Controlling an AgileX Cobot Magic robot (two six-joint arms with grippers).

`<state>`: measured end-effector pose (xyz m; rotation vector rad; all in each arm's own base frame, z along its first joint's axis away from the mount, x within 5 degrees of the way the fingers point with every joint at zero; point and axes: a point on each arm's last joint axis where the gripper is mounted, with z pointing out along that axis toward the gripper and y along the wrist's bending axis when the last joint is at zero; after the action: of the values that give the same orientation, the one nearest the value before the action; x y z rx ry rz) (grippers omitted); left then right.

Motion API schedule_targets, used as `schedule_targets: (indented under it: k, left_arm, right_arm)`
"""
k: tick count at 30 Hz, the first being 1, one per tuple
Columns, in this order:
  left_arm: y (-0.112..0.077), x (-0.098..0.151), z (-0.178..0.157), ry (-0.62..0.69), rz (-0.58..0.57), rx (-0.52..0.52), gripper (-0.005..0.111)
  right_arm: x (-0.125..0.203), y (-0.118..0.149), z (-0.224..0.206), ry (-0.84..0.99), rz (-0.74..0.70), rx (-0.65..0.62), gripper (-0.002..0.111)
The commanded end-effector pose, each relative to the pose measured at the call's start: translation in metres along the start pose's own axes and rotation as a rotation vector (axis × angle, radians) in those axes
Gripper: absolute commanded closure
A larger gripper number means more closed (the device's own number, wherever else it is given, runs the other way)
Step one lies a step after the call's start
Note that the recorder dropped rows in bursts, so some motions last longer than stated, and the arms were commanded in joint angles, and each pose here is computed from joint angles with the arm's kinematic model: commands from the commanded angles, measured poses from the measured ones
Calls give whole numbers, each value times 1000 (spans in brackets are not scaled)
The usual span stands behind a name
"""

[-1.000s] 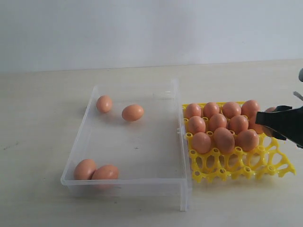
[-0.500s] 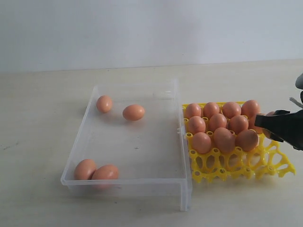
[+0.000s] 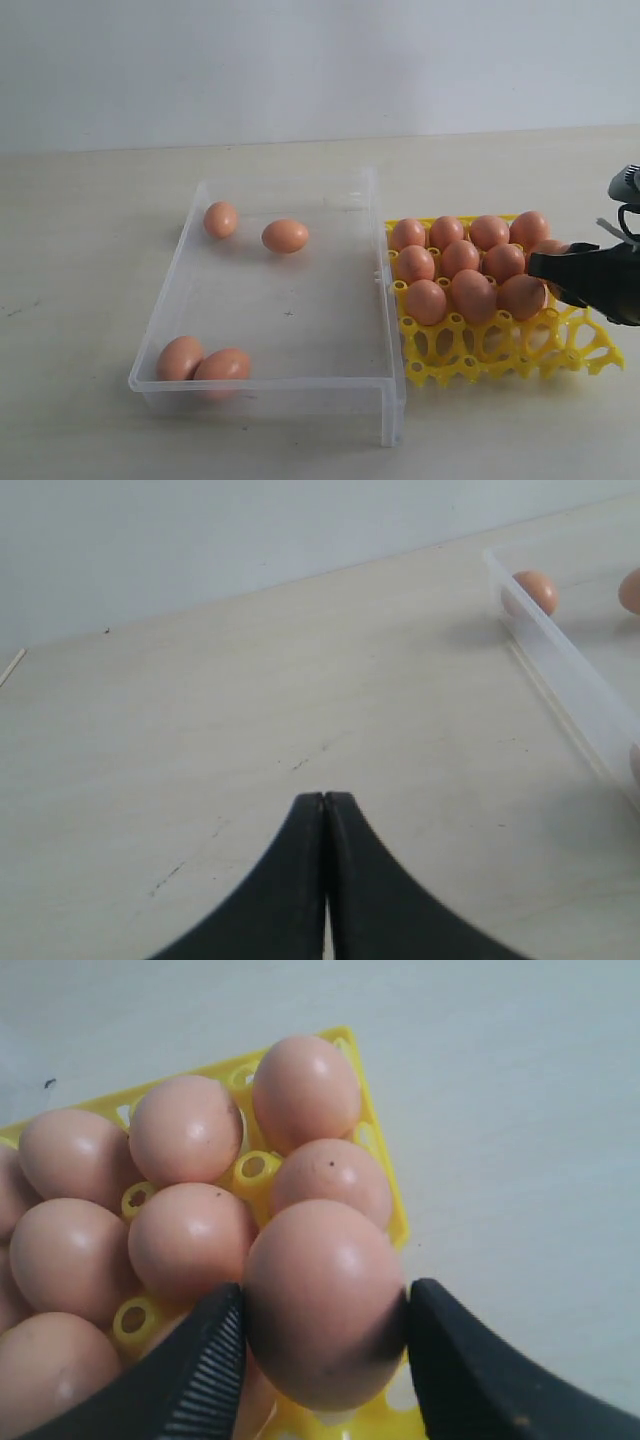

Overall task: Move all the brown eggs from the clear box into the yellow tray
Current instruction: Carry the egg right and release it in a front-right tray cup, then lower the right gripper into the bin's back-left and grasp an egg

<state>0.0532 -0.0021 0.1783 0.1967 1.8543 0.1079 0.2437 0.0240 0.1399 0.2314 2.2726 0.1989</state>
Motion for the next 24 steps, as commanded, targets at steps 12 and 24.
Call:
schedule_targets:
  k: [12, 24]
  left_arm:
    - [0, -2, -1, -16, 1, -2, 107]
    - [0, -2, -1, -16, 1, -2, 107]
  right_arm:
    - [-25, 13, -16, -80, -75, -40, 63]
    - [-116, 161, -29, 114, -799, -214, 108]
